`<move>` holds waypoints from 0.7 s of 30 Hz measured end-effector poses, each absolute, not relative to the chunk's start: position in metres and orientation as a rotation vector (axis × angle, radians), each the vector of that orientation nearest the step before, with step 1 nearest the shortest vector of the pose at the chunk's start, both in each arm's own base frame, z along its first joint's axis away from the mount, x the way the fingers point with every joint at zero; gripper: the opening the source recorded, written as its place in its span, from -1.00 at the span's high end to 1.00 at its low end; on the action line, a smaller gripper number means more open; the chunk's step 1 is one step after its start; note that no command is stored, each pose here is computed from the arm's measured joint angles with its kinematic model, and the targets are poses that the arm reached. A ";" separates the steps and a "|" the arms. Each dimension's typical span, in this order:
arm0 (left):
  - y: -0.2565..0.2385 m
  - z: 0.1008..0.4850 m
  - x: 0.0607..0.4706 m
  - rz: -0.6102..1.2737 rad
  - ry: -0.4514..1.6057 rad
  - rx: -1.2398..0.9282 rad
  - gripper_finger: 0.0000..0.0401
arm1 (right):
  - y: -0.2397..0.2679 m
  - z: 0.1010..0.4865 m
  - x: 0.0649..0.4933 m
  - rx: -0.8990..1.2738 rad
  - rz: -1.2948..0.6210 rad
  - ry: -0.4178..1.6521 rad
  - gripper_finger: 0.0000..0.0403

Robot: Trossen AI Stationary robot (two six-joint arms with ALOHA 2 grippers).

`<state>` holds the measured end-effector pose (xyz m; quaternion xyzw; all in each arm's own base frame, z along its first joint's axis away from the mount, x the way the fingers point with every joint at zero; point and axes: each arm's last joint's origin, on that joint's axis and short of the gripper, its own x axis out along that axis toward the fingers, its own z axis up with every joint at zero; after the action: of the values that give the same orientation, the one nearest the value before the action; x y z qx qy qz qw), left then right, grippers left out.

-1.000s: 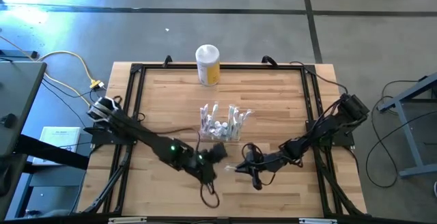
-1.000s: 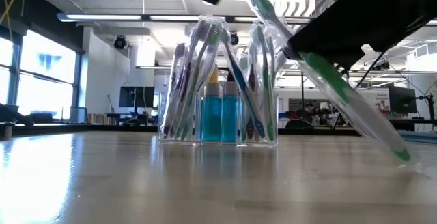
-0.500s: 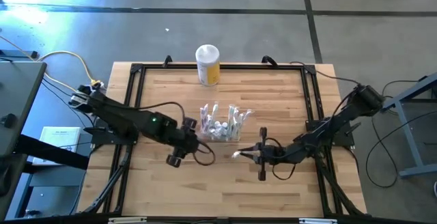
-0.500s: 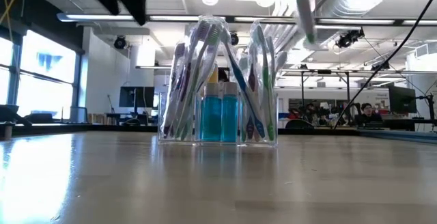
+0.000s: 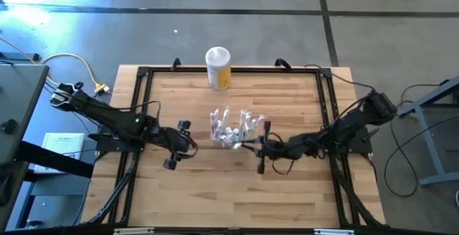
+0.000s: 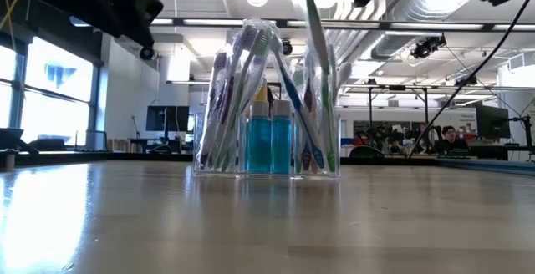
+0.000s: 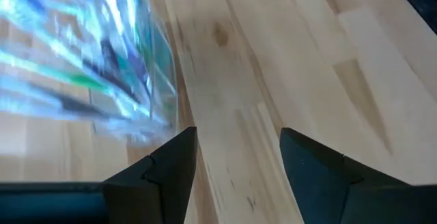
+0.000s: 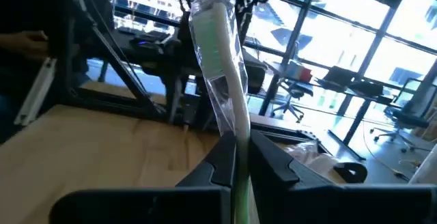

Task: Pick & Place toothbrushing station
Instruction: Put the green toothbrush into the transparent organizer

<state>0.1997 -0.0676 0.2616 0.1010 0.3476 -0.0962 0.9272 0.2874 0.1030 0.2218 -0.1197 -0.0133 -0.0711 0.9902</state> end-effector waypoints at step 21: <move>-0.058 0.237 0.174 -0.187 0.524 0.185 -0.01 | 0.060 0.174 0.286 -0.027 -0.142 -0.061 0.93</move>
<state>0.1745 -0.0578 0.2366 0.0914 0.2583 -0.0921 0.9573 0.2861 0.0601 0.1737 -0.0136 -0.0304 -0.0707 0.9969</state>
